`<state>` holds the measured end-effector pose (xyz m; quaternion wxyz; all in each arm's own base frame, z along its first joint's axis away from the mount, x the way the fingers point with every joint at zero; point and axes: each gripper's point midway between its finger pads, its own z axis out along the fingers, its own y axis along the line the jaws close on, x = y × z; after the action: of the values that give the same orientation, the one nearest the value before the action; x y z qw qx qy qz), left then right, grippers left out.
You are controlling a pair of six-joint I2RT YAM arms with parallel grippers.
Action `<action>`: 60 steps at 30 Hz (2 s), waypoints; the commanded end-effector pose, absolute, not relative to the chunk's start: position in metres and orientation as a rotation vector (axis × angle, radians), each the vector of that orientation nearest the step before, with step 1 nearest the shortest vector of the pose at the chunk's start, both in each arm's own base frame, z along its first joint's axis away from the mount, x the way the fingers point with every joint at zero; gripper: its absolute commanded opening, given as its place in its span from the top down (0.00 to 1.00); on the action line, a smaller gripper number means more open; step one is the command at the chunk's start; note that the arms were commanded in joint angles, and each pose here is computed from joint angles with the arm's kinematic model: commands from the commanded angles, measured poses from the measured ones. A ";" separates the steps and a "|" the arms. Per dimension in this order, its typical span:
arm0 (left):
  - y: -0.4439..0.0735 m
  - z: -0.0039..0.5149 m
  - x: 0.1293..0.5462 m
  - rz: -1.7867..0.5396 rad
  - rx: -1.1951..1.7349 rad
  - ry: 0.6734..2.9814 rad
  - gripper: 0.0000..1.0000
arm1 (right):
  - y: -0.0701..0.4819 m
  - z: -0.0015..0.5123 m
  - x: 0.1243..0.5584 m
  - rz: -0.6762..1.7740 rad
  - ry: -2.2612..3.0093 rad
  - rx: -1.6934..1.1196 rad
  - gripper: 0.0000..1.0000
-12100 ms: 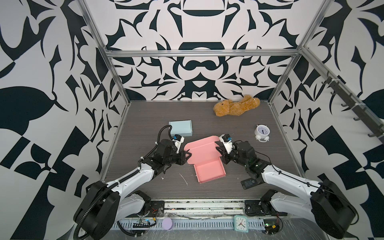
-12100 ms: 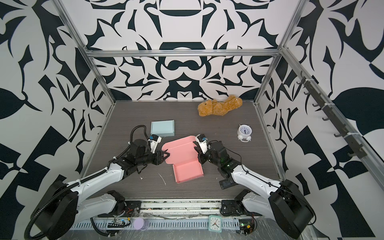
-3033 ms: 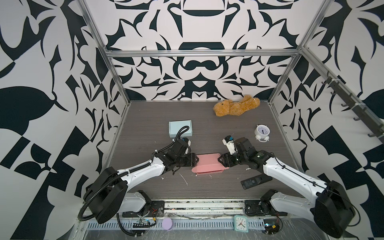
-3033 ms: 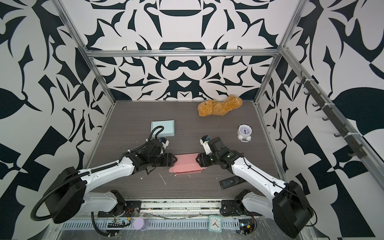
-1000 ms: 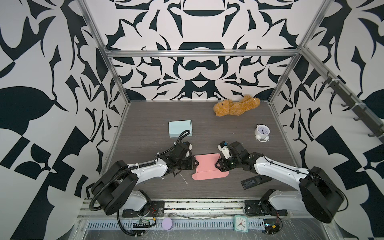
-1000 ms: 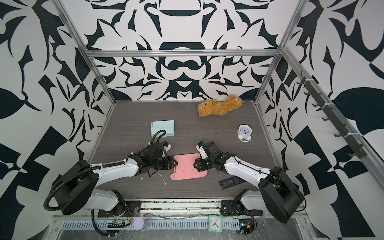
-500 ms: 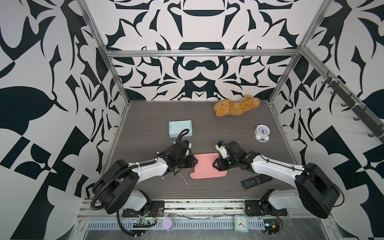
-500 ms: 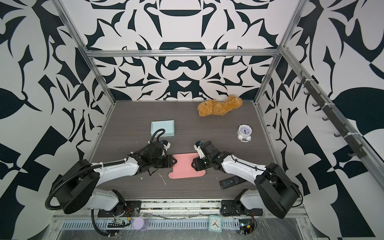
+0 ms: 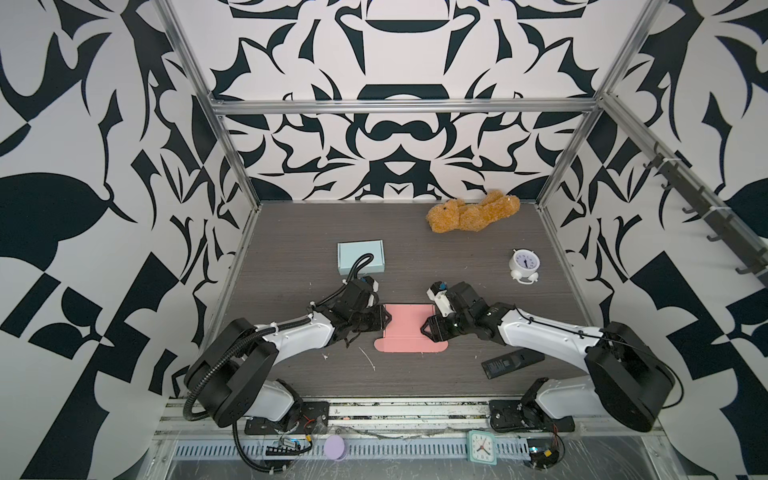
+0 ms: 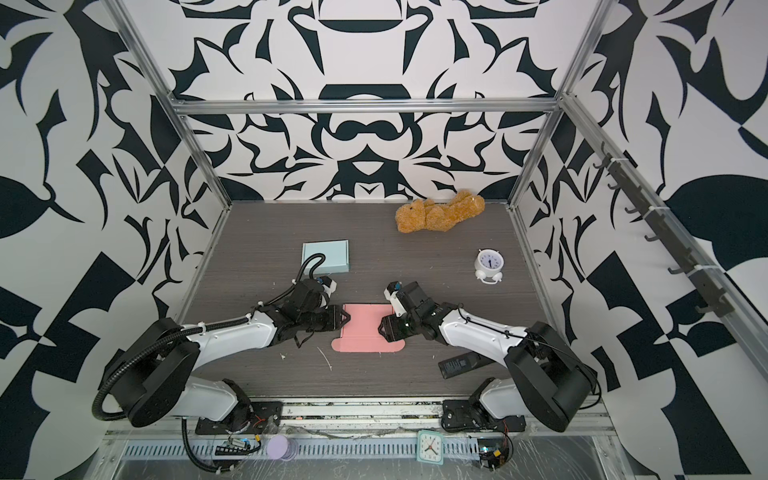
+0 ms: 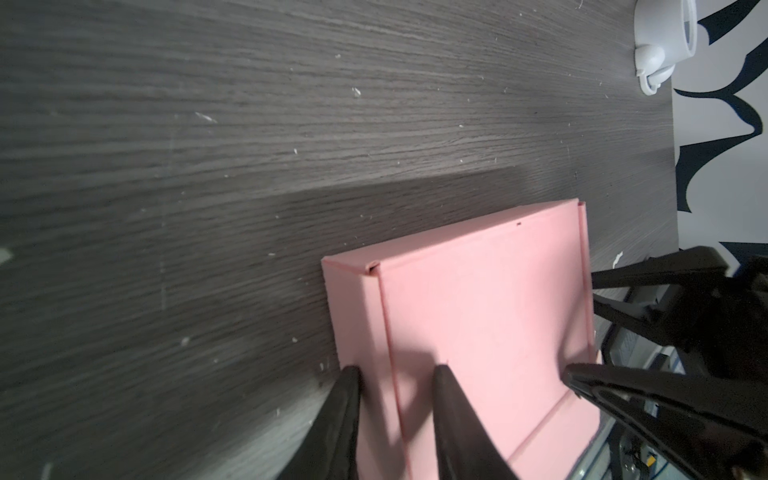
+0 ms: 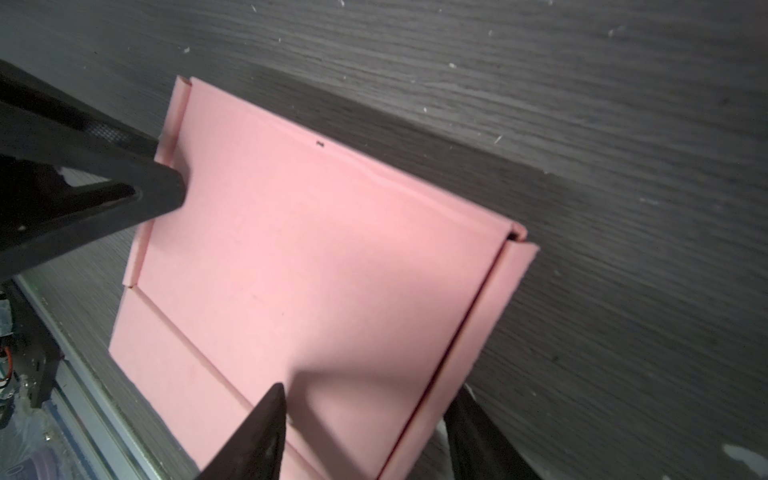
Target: Fold the paper box
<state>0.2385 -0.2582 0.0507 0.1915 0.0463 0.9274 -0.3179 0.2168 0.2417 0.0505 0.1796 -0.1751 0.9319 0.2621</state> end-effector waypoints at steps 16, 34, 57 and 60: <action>-0.237 0.068 0.230 -0.826 0.123 2.598 0.46 | 0.227 0.081 0.216 0.662 2.581 -0.472 0.24; -0.241 0.092 0.171 -0.848 0.212 2.603 0.41 | 0.213 0.100 0.168 0.697 2.671 -0.472 0.22; -0.255 0.067 0.166 -0.857 0.208 2.657 0.38 | 0.241 0.074 0.159 0.732 2.705 -0.484 0.20; -0.256 0.065 0.166 -0.864 0.204 2.660 0.38 | 0.241 0.071 0.160 0.730 2.709 -0.480 0.20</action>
<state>0.1700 -0.2564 0.0711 0.1772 0.0767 0.9345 -0.2991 0.1563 0.2369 0.0679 0.1353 -0.1687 0.9447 0.2464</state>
